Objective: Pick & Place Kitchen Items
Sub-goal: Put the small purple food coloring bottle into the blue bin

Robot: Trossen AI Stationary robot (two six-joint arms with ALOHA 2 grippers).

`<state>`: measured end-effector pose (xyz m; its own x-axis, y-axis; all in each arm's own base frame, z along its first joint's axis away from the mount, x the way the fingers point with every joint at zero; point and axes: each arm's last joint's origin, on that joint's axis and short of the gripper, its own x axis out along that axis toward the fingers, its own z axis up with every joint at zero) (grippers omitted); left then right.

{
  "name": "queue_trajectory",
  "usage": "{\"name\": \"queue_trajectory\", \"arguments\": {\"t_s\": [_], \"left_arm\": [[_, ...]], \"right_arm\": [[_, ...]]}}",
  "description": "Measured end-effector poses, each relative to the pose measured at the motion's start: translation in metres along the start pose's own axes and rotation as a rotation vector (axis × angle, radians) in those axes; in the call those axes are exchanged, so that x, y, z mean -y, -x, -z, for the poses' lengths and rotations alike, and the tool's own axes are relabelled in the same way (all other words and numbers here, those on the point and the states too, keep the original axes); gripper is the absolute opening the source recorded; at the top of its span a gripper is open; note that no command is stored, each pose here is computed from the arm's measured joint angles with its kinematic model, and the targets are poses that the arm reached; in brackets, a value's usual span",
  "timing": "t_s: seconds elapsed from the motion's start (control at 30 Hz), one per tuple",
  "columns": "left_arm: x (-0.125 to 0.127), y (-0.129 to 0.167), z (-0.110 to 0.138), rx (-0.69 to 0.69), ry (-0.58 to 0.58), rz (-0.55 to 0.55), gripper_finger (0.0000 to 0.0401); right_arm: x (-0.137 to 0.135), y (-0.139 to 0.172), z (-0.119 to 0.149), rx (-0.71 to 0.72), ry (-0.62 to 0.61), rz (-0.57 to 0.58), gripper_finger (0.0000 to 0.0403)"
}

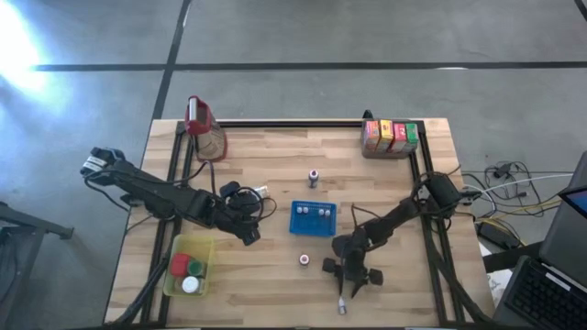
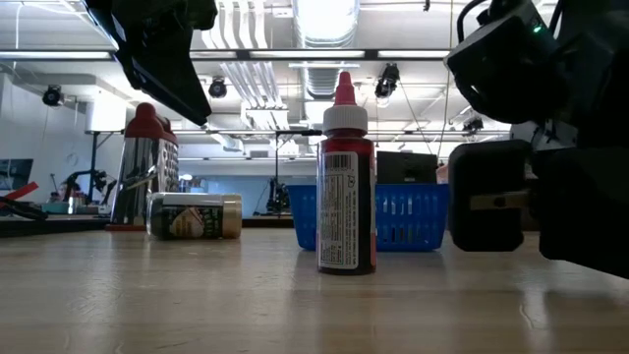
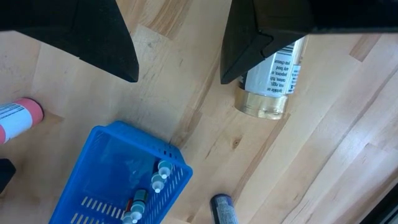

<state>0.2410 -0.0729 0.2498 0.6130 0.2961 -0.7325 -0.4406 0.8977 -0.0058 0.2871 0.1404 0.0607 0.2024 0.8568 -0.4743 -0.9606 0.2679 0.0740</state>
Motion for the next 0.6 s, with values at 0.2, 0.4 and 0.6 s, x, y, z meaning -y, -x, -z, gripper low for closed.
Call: {"name": "queue_trajectory", "arguments": {"t_s": [0.2, 0.4, 0.6], "left_arm": [[0.0, 0.0, 0.0, 0.0, 0.0, 0.0, 0.0232], [0.0, 0.0, 0.0, 0.0, 0.0, 0.0, 0.0232], [0.0, 0.0, 0.0, 0.0, 0.0, 0.0, 0.0232]], "right_arm": [[0.004, 0.003, 0.0, -0.002, -0.001, 0.033, 0.0172], [0.01, 0.002, -0.005, -0.001, -0.016, 0.061, 0.0183], [0.012, 0.0, -0.009, -0.007, -0.016, 0.063, 0.0176]]}}
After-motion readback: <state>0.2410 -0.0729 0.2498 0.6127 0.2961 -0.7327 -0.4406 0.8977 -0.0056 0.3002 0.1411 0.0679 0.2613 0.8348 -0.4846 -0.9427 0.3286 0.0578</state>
